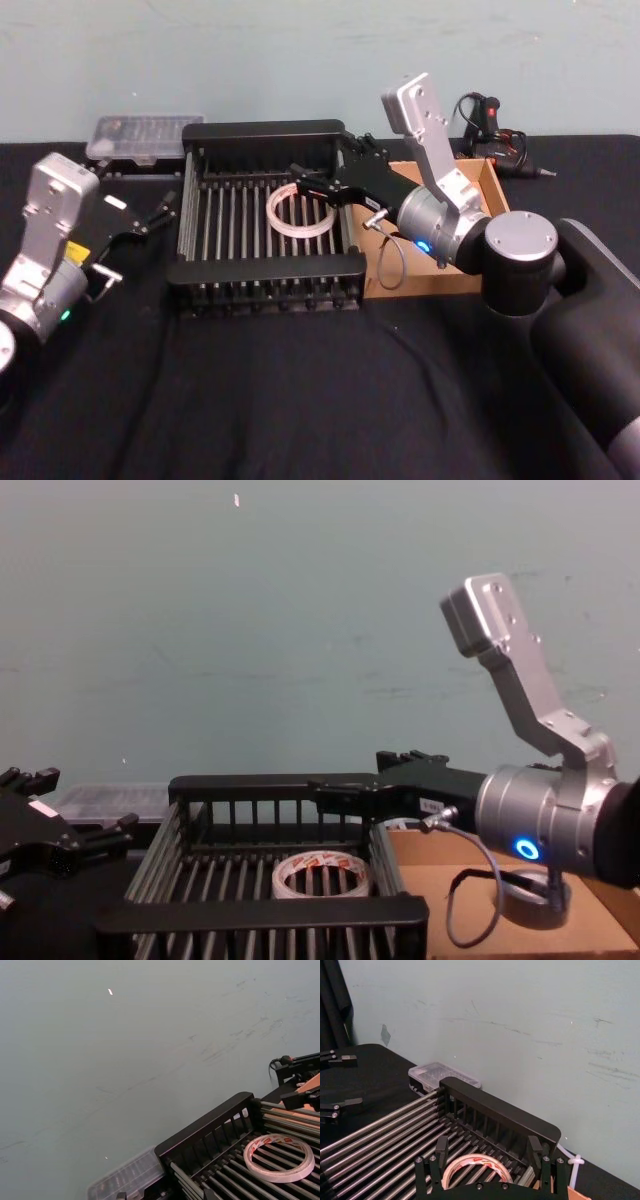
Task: Pick up the white tape and place it into the black box , Pick up the silver tape and place it into the brown box.
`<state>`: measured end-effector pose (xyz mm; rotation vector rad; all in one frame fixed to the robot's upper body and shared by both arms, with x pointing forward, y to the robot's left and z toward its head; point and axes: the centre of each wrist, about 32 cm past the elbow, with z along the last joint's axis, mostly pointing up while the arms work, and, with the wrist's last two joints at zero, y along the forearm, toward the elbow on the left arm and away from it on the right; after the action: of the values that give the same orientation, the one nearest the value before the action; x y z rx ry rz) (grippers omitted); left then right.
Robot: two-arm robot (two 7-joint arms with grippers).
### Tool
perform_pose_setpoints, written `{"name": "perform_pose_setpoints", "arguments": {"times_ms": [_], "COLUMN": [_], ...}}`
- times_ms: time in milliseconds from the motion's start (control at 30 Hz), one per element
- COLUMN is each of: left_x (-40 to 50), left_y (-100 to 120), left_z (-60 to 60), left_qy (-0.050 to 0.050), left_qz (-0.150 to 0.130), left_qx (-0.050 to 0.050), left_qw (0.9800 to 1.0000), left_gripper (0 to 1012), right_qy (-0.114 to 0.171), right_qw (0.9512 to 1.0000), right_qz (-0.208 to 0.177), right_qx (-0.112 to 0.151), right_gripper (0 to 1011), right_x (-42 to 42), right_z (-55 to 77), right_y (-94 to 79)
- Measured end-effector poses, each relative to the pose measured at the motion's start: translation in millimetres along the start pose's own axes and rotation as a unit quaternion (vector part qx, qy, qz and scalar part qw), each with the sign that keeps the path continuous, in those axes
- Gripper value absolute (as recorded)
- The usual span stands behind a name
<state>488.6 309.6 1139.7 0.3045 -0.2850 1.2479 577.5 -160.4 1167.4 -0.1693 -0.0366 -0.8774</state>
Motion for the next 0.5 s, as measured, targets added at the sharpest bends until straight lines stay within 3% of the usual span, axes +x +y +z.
{"name": "perform_pose_setpoints", "arguments": {"times_ms": [500], "left_x": [0.0], "left_y": [0], "left_z": [0.0], "left_qy": [0.0], "left_qz": [0.0], "left_qx": [0.0], "left_qw": [1.0], "left_gripper": [1001], "right_qy": [0.009], "right_qw": [0.9999], "right_qz": [-0.002], "right_qx": [0.007], "right_gripper": [1002], "right_x": [0.0], "right_z": [3.2], "right_y": [-20.1]}}
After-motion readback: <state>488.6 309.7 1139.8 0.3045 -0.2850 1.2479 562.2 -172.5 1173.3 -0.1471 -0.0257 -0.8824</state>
